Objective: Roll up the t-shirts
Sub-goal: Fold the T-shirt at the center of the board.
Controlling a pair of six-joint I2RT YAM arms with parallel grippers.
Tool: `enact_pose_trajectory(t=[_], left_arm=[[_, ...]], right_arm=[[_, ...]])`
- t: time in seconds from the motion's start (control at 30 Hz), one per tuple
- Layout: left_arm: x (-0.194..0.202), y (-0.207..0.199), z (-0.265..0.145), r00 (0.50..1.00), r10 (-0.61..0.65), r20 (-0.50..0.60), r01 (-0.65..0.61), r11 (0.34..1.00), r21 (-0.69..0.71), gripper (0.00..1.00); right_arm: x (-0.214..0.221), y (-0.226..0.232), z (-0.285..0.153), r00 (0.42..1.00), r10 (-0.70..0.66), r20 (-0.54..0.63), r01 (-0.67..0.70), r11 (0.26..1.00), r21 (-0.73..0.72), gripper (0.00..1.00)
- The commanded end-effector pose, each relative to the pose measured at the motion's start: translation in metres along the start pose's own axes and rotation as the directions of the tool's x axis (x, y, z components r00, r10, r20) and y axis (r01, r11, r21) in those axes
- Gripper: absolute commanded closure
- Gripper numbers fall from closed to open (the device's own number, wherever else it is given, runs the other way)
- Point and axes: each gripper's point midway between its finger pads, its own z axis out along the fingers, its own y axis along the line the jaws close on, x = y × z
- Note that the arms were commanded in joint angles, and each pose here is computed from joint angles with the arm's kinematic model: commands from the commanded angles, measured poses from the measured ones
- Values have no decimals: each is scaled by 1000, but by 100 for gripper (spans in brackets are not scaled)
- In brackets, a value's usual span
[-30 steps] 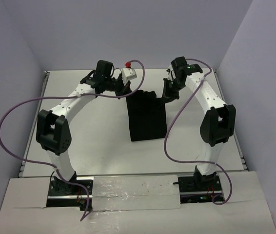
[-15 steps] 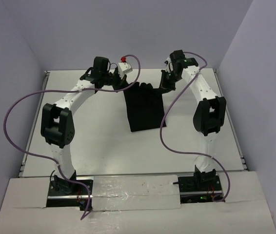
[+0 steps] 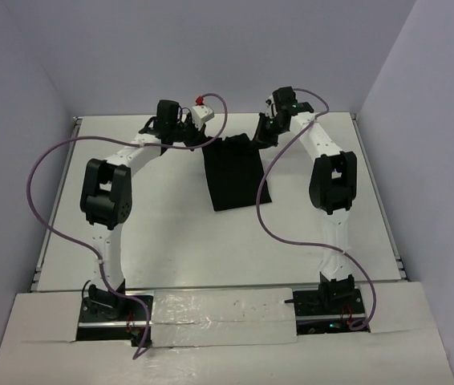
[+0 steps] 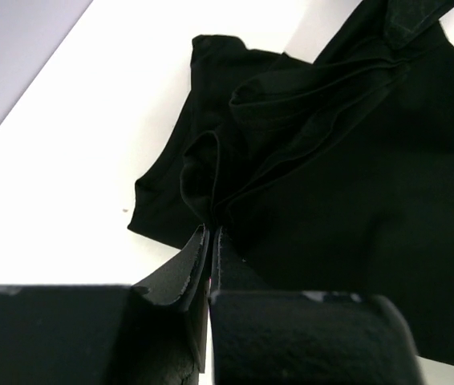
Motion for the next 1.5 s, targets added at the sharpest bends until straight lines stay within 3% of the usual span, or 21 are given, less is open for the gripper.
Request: enact_pose_trajectory(t=[0.0,0.23,0.3,0.37,0.47,0.53,0.7,0.77,0.8,0.9,1.07,1.23,1.3,1.37,1.47], left_arm=[[-27,26,4,995,55,83,-48,996,-81,93],[-8,44,25,997,31,69,-21,991,-133,92],[-4,49,29,997,24,67,-14,988,-153,93],[3,55,32,999,4,53,5,985,-174,94],[15,65,33,1000,-16,26,22,973,-228,93],[24,71,33,1000,-26,5,27,965,-260,88],[34,79,32,998,-66,-11,59,951,-304,86],[36,81,32,997,-76,-9,70,949,-308,78],[36,82,32,997,-83,-6,77,948,-308,62],[33,86,32,995,-99,-5,92,941,-325,45],[28,109,27,984,-176,-9,155,890,-428,32],[-13,128,-2,975,-216,43,209,844,-494,31],[-40,119,-20,982,-179,61,187,866,-465,32],[-57,83,-24,992,-111,59,124,941,-314,34],[-53,-10,-28,990,130,-58,-134,988,-71,37]], right_arm=[[-35,14,8,994,8,105,0,997,-76,92],[-54,10,42,987,63,146,-44,991,-130,83],[-56,3,51,983,110,147,-91,987,-135,75],[-65,6,53,977,119,178,-90,982,-167,59],[-77,4,54,965,165,205,-127,974,-187,53],[-89,-2,51,953,195,234,-150,969,-195,51],[-112,-7,36,922,231,312,-172,963,-205,50],[-118,-9,35,913,249,324,-186,959,-213,50],[-118,-8,35,913,249,323,-185,959,-216,50],[-113,-14,39,917,245,315,-190,962,-196,50],[-100,-8,19,927,176,331,-130,979,-157,61],[-53,-16,-14,949,131,286,-123,991,-48,59],[-26,-24,-18,963,131,237,-131,991,-13,54],[12,-35,-21,977,127,169,-132,991,18,53],[58,-58,-19,985,157,74,-163,982,90,51]])
